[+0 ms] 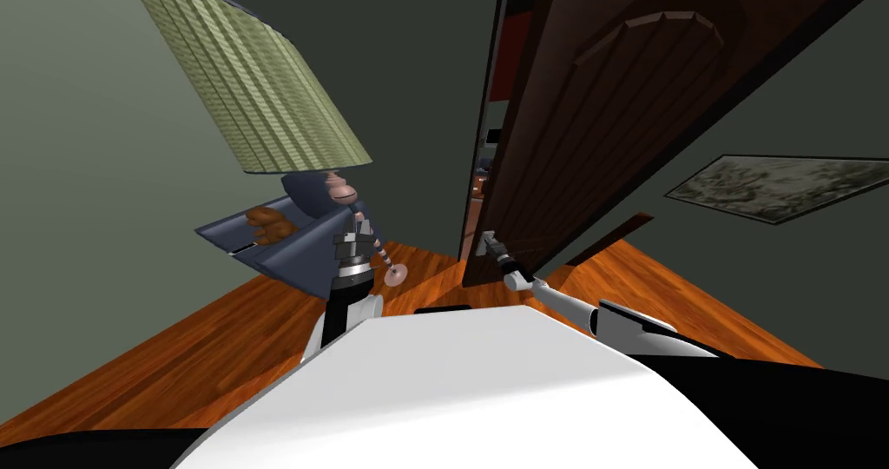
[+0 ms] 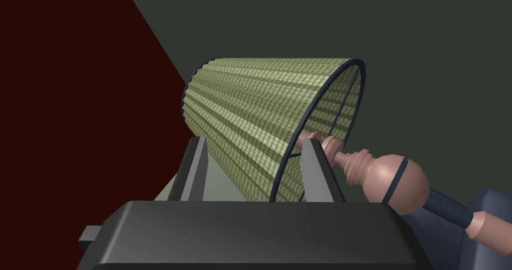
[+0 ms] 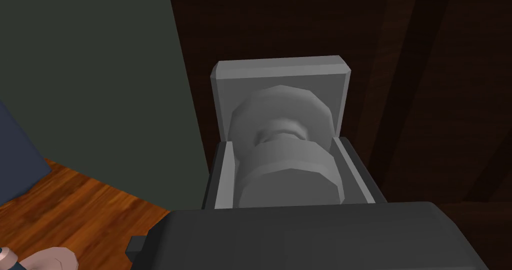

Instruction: Pull the door open

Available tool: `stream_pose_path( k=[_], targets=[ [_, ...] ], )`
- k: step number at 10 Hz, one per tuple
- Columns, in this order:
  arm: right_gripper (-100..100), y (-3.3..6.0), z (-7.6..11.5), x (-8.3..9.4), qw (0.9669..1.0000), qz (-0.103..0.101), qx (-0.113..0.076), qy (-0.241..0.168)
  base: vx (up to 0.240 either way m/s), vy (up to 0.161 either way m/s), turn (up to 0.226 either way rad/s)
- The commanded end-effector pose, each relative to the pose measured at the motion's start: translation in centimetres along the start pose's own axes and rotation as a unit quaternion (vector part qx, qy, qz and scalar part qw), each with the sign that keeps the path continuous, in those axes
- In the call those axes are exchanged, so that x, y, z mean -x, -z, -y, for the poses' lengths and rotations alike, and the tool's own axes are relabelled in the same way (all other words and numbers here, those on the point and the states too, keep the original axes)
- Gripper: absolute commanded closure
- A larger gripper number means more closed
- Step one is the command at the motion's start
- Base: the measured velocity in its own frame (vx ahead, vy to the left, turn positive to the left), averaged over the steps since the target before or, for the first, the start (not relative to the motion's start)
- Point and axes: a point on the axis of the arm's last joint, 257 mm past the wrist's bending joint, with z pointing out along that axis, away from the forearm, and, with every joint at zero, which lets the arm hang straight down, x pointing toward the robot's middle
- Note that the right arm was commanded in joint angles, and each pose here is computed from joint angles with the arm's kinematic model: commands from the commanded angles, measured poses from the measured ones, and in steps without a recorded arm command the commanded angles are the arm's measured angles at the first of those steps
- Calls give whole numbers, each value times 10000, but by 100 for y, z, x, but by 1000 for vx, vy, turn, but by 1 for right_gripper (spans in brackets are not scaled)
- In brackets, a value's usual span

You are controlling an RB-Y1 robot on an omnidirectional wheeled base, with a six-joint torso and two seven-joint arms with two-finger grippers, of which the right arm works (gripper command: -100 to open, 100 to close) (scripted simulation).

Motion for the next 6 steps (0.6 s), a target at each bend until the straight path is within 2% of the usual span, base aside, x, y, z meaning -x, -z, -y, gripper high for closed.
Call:
stream_pose_path(
  k=[1,6],
  targets=[
    [100,46,13,-9,10000,-15,-78,7,-155,-101,141],
    [100,200,56,-29,9995,-43,-325,10,-220,-117,143]
  ],
)
